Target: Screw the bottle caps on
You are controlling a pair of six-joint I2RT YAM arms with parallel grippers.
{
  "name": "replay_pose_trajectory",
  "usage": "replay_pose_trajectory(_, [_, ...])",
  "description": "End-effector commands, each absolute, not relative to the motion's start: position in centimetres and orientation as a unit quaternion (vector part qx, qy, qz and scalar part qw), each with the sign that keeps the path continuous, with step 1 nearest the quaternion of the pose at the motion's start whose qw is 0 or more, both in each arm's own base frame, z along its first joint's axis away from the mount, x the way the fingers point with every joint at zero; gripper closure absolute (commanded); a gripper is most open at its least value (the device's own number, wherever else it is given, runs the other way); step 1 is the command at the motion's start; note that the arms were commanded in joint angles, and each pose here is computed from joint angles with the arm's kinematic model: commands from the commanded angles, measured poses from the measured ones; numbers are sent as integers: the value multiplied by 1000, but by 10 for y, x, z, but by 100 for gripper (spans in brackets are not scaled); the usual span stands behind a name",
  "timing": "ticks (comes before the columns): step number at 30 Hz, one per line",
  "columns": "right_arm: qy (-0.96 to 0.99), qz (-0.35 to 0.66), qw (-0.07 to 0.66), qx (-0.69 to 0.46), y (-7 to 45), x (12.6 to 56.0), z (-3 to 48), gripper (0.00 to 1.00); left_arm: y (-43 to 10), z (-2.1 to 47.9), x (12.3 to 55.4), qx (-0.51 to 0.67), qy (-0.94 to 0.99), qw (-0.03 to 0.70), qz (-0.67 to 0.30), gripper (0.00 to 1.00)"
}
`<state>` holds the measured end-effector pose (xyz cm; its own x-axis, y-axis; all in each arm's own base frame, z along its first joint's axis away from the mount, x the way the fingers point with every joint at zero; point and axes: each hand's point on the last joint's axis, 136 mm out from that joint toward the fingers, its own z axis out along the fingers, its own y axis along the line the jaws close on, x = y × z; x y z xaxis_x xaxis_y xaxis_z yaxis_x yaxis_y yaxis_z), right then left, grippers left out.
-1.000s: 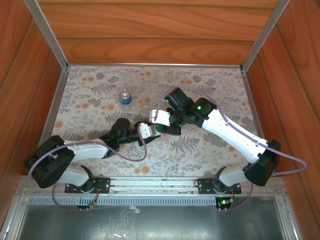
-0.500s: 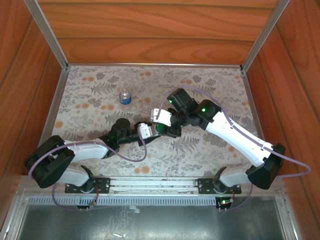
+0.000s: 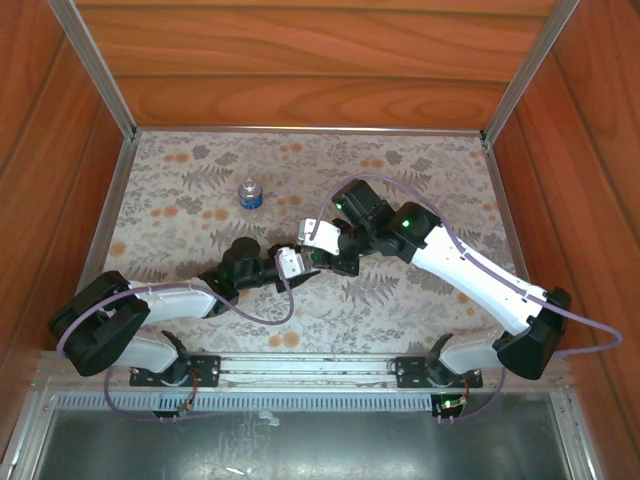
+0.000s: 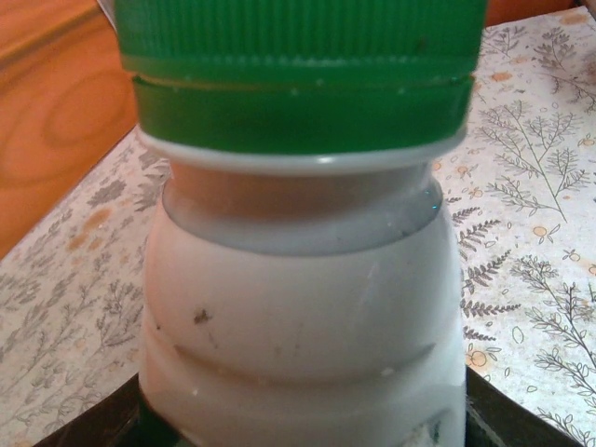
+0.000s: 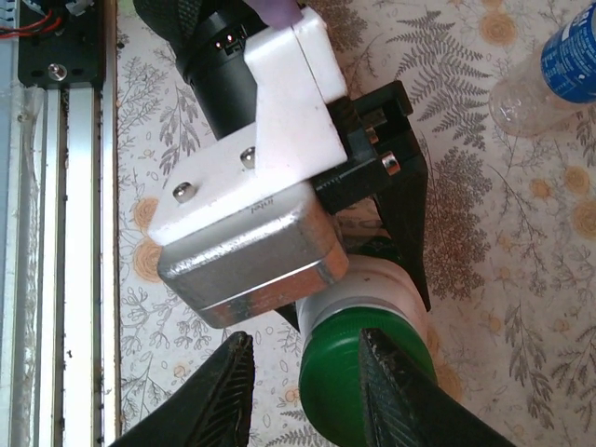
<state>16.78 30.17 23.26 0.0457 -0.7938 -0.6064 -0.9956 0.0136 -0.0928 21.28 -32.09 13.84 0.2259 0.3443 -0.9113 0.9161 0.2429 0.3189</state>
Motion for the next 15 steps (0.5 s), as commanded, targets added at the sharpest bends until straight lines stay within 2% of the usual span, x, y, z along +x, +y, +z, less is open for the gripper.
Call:
replay_pose_trajectory(1, [662, 212, 257, -671, 306, 160, 235, 64, -323, 146, 209, 559, 552, 560, -264, 48])
replay_pose_trajectory(6, [690, 225, 252, -640, 311, 162, 239, 70, -321, 146, 210, 558, 553, 562, -258, 48])
replay_pose_trajectory(11, [783, 225, 249, -524, 310, 180, 241, 80, -321, 143, 214, 554, 561, 560, -253, 48])
replay_pose_trajectory(15, [811, 256, 246, -465, 316, 181, 244, 84, -319, 140, 218, 550, 569, 561, -243, 48])
